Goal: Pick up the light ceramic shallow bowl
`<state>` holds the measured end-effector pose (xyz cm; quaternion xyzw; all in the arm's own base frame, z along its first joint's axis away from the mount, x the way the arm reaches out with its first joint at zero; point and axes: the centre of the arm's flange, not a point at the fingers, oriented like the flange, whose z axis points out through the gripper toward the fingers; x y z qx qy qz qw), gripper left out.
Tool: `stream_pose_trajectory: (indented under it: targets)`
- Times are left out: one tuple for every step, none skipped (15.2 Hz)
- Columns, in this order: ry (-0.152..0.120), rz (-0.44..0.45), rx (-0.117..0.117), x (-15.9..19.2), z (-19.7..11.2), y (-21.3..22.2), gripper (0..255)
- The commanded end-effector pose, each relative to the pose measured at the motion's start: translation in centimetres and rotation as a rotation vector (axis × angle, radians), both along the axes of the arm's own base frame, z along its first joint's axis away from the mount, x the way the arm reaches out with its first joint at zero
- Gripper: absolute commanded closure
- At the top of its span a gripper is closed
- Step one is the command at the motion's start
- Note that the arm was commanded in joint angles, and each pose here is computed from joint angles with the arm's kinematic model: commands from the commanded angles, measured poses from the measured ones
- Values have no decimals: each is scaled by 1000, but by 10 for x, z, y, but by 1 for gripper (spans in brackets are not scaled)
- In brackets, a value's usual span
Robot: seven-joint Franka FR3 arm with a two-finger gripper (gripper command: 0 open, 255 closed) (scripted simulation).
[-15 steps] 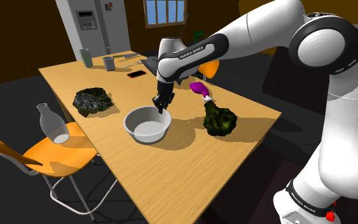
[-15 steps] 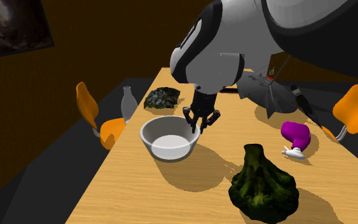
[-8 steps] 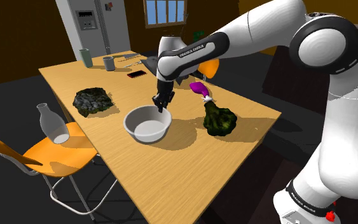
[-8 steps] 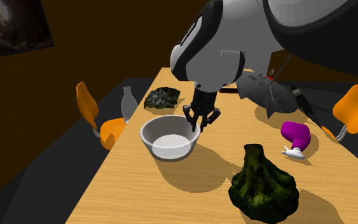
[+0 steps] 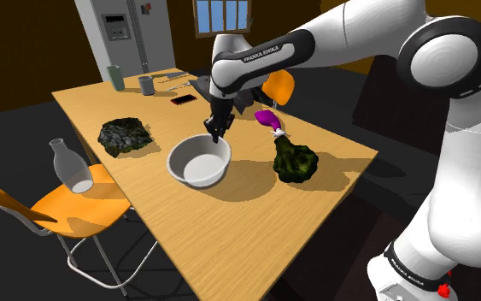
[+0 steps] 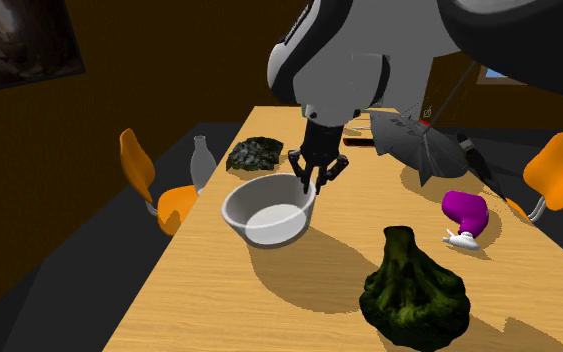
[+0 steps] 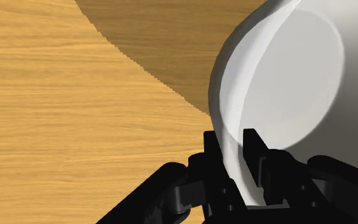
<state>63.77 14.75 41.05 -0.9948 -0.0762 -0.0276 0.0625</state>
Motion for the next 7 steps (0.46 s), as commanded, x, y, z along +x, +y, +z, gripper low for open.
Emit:
stream_pose_trajectory:
  targets:
    - [-1,0,0,0,13,0,255]
    - [-1,0,0,0,18,0,255]
    - [-1,0,0,0,23,0,255]
    - [-1,0,0,0,29,0,255]
    - [-1,0,0,0,34,0,255]
    - [-1,0,0,0,35,0,255]
    - [-1,0,0,0,35,0,255]
